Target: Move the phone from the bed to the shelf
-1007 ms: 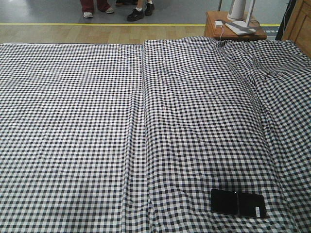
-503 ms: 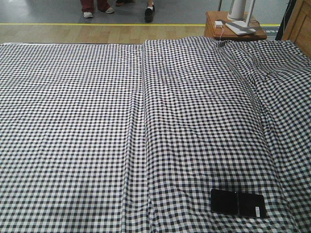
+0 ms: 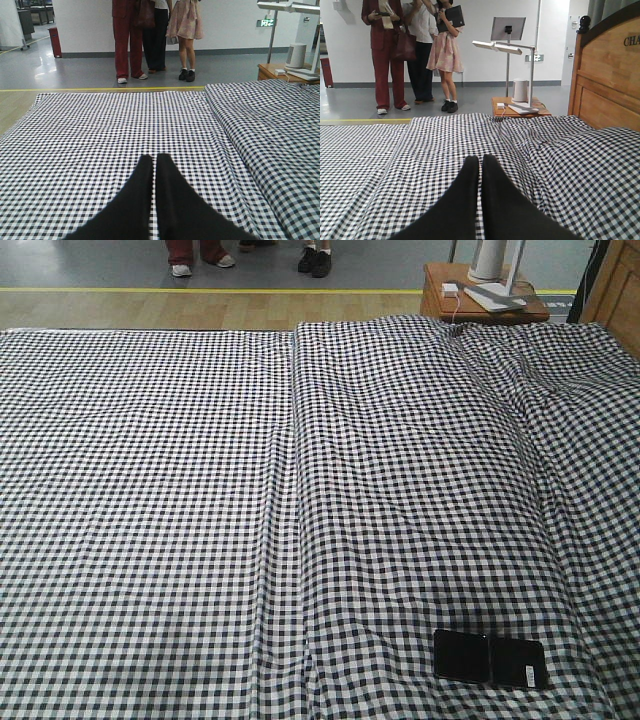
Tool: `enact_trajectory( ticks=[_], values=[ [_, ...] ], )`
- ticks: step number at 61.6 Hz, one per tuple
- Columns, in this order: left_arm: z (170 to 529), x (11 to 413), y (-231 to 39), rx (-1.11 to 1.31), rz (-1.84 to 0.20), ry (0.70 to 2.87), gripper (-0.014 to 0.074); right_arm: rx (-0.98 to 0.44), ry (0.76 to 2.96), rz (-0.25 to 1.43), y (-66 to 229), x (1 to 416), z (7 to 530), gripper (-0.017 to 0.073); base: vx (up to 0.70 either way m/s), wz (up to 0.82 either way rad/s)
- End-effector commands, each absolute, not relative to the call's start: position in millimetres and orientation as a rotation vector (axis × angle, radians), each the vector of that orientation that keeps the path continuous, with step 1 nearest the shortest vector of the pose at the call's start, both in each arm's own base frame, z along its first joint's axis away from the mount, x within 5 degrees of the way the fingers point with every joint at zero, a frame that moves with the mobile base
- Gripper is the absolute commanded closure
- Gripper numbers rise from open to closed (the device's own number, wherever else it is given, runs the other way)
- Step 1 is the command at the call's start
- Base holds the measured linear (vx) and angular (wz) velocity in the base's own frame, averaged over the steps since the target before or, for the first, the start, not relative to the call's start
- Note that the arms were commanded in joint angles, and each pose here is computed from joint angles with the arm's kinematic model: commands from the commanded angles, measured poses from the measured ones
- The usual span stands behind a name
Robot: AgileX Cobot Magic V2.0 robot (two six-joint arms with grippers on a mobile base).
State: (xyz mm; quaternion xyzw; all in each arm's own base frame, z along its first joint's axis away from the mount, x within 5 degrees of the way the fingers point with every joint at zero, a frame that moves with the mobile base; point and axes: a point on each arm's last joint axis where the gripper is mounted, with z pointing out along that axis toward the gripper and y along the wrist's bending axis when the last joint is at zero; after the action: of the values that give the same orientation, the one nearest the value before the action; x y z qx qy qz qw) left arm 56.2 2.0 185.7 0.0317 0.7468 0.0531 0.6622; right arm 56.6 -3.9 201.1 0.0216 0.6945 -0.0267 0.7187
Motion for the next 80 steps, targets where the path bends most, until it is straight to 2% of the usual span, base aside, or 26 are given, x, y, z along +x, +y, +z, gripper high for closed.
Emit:
enact_trajectory(
  ticks=[1, 16, 32, 42, 56, 68, 80],
  values=[
    [200, 55, 2, 0.058, 0.112, 1.581, 0.0592, 0.036, 1.404, -0.074, -4, 55, 212, 0.0564, 0.0, 0.0],
    [200, 55, 2, 0.058, 0.112, 1.581, 0.0592, 0.019, 1.098, -0.085, -3, 44, 250, 0.0564, 0.0, 0.0],
    [200, 55, 2, 0.058, 0.112, 1.581, 0.0592, 0.017, 1.001, -0.093, -1, 23, 324, 0.0564, 0.0, 0.0],
    [200, 55, 2, 0.058, 0.112, 1.581, 0.0592, 0.022, 1.091, -0.092, -2, 28, 363, 0.0564, 0.0, 0.0],
    [200, 55, 2, 0.058, 0.112, 1.581, 0.0592, 0.029, 1.298, -0.089, -4, 58, 397, 0.0564, 0.0, 0.0],
    [200, 55, 2, 0.058, 0.112, 1.581, 0.0592, 0.037, 1.541, -0.085, -7, 96, 396, 0.0564, 0.0, 0.0],
    [200, 55, 2, 0.058, 0.112, 1.581, 0.0592, 0.044, 1.798, -0.079, -10, 129, 371, 0.0552, 0.0, 0.0]
  ],
)
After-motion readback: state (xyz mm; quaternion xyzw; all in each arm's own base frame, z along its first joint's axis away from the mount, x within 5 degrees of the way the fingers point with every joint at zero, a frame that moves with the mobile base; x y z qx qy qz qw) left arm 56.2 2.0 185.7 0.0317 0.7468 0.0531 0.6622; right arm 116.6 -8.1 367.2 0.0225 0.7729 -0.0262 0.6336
